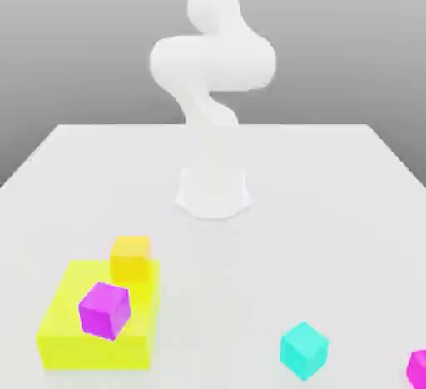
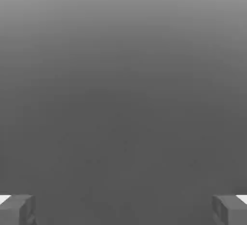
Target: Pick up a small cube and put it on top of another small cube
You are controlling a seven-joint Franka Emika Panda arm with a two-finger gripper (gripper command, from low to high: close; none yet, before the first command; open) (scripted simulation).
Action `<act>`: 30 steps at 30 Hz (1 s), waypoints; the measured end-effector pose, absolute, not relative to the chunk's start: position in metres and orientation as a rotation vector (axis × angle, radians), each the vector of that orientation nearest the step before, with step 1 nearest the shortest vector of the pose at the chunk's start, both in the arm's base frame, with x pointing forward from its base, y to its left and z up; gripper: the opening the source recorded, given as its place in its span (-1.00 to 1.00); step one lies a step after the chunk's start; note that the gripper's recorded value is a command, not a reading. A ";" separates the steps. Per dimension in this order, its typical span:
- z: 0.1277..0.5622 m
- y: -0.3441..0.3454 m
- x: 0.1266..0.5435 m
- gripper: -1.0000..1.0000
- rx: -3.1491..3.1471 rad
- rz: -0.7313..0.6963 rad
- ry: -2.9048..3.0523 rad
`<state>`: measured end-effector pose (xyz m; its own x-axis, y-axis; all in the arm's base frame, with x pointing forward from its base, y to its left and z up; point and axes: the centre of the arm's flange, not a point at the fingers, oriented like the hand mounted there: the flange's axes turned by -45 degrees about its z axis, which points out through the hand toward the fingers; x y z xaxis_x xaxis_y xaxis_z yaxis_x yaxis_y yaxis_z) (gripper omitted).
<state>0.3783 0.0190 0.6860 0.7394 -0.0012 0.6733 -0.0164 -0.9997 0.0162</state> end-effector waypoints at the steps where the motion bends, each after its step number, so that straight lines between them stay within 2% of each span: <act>1: 0.675 0.027 0.392 0.00 2.915 1.084 -0.011; 9: 0.572 0.091 0.474 0.00 2.945 0.794 0.040; 16: 0.467 0.149 0.517 0.00 2.977 0.568 0.108; 24: 0.340 0.219 0.528 0.00 3.031 0.322 0.196; 30: 0.250 0.269 0.511 0.00 3.086 0.134 0.249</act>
